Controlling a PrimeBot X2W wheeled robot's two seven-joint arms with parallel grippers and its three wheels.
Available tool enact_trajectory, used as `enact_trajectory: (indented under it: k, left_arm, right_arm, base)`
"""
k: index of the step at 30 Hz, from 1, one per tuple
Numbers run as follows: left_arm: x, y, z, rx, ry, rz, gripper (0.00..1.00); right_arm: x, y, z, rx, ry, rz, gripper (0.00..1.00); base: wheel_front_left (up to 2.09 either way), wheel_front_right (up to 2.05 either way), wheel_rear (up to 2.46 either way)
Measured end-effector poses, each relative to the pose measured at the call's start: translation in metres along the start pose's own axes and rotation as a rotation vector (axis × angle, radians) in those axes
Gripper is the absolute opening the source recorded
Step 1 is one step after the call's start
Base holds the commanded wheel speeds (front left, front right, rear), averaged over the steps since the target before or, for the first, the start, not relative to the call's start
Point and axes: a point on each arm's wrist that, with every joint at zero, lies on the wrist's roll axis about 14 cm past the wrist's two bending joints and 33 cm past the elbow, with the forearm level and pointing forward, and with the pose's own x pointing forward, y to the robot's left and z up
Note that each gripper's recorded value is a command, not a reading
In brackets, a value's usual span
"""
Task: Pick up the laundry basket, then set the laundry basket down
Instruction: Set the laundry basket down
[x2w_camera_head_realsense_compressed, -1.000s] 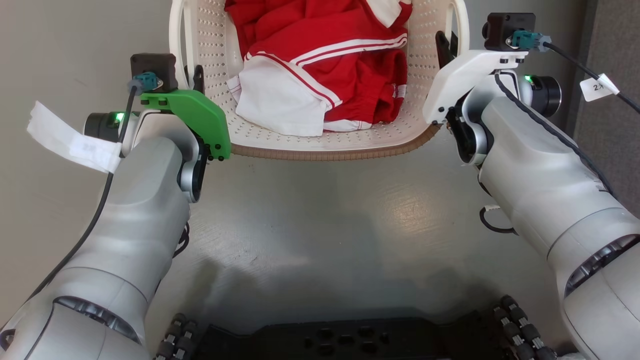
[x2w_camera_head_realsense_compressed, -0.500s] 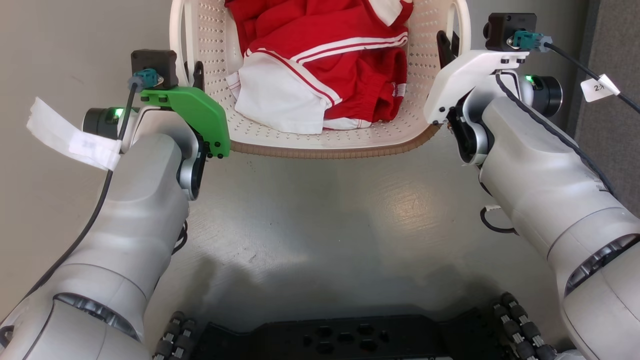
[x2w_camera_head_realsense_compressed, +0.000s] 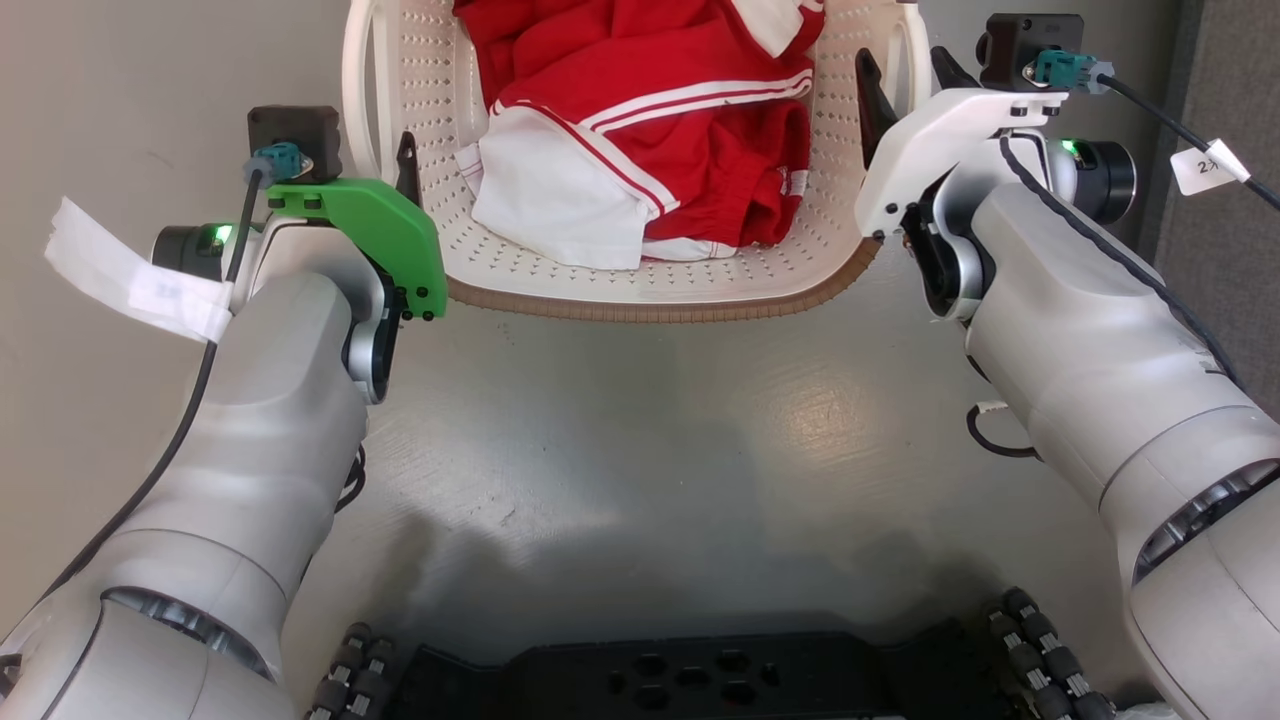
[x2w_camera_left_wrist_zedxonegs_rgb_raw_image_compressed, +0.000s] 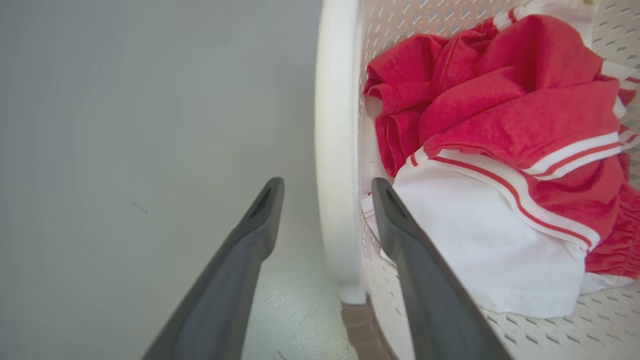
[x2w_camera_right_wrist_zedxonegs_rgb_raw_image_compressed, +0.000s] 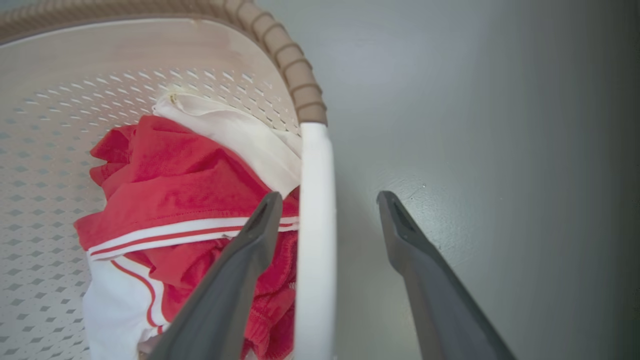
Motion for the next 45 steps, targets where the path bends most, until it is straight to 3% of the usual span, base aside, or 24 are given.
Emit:
enact_trajectory:
  k: [1, 13, 27, 36, 45]
  left_arm:
    - [0.0, 0.0, 0.0, 0.0, -0.001, 0.001, 1.0]
    - [-0.013, 0.005, 0.02, 0.006, -0.05, 0.026, 1.0]
    - [-0.05, -0.003, 0.061, -0.021, -0.164, 0.03, 1.0]
    - [-0.098, -0.022, 0.16, -0.018, -0.454, -0.046, 1.0]
    - [-0.157, -0.029, 0.179, -0.012, -0.61, -0.066, 1.0]
  right_arm:
    - [0.0, 0.0, 0.0, -0.001, -0.001, 0.0, 1.0]
    - [-0.011, 0.001, 0.024, -0.028, -0.049, -0.004, 1.0]
    - [-0.05, 0.006, 0.103, -0.031, -0.243, 0.002, 1.0]
    - [-0.096, 0.023, 0.15, -0.015, -0.401, 0.044, 1.0]
    - [-0.15, 0.043, 0.173, -0.044, -0.542, 0.088, 1.0]
  base:
    - [0.0, 0.0, 0.0]
    - [0.0, 0.0, 0.0]
    - [0.0, 0.0, 0.0]
    - [0.0, 0.0, 0.0]
    - [0.0, 0.0, 0.0]
